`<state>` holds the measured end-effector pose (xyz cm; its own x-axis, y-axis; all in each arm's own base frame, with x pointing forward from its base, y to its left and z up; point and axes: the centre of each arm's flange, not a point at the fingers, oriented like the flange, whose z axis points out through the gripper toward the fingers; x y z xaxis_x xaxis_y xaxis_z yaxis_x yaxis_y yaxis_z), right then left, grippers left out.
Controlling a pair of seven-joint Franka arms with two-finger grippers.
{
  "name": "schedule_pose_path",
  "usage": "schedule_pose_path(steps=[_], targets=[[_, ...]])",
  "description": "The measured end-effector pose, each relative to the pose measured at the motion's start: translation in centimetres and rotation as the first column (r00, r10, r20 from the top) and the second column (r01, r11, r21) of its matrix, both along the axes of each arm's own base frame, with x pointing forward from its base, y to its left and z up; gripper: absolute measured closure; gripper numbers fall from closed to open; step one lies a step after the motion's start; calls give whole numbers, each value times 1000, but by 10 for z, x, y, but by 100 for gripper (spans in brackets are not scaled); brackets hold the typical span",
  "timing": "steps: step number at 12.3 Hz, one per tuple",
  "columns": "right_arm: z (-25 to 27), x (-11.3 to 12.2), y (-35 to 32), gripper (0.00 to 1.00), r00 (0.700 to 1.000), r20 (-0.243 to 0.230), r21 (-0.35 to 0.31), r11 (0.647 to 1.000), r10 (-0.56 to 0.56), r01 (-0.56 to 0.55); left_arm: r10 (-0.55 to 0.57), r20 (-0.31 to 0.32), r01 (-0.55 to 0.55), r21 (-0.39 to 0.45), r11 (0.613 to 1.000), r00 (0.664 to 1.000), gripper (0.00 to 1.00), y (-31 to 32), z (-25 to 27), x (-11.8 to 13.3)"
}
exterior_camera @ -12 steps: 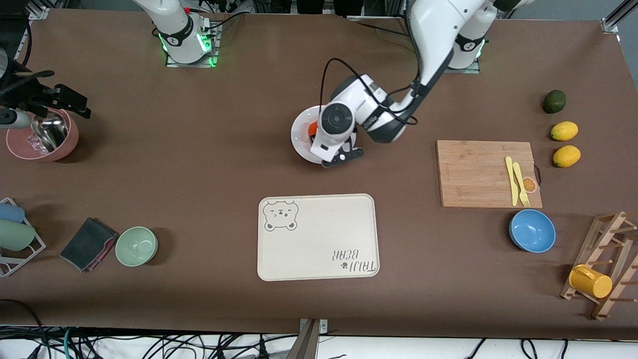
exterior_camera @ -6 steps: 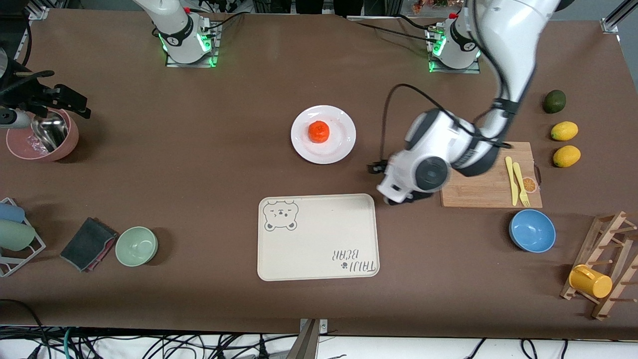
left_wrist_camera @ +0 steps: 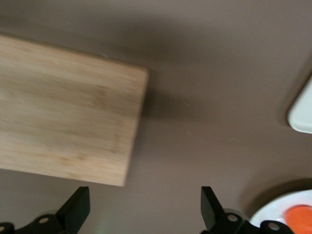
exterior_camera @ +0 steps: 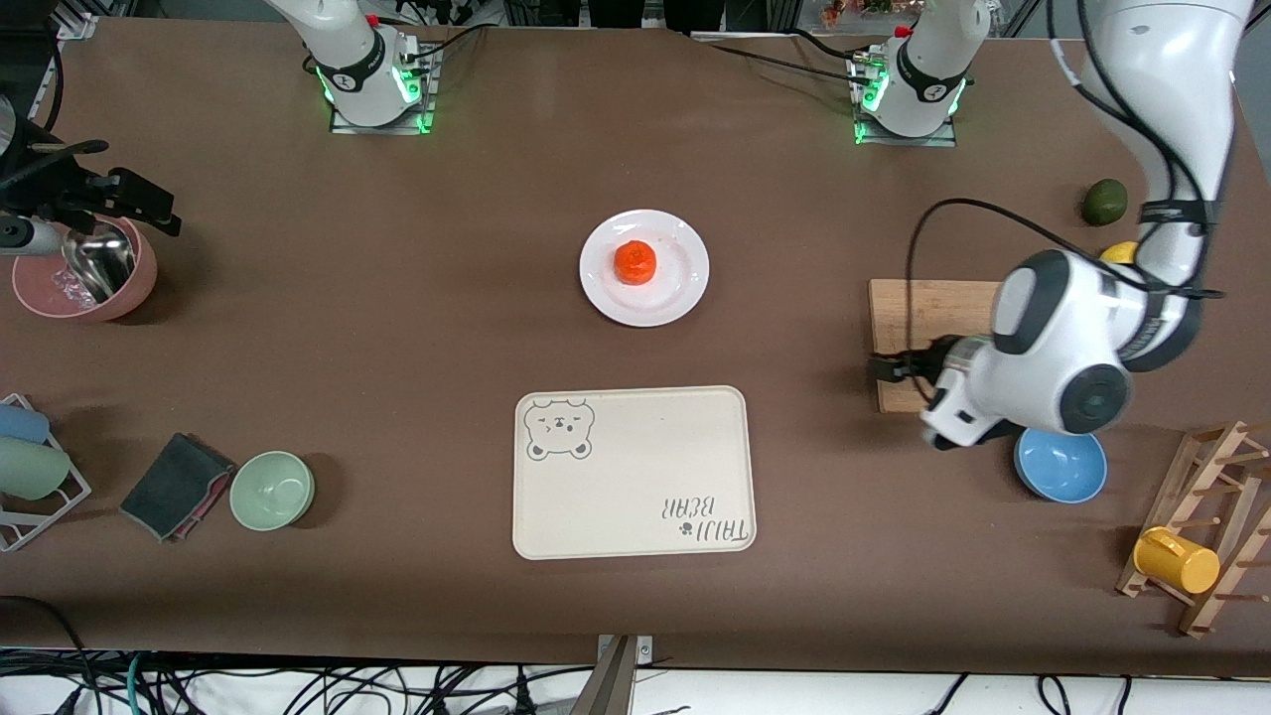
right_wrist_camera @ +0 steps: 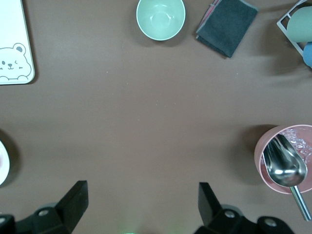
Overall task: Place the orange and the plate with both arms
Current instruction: 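Open the left gripper and withdraw it back to rest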
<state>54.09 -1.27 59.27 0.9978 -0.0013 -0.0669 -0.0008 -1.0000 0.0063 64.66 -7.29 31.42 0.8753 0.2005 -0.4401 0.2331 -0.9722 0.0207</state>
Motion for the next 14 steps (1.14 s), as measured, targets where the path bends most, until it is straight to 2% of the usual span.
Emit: schedule_pose_path(steps=[3,6,10,14], targets=[[0,0,0,0,1000,0,0,1000,0,0,-41,37,41,-2,999,998,0,76,13,4],[0,0,1,0,1000,0,0,1000,1,-1,-47,82,47,6,999,996,0,117,38,5],[0,0,1,0,1000,0,0,1000,2,-2,-53,175,45,50,998,983,0,120,107,1],[0,0,2,0,1000,1,0,1000,3,-3,-97,295,62,125,990,951,0,94,203,-35]])
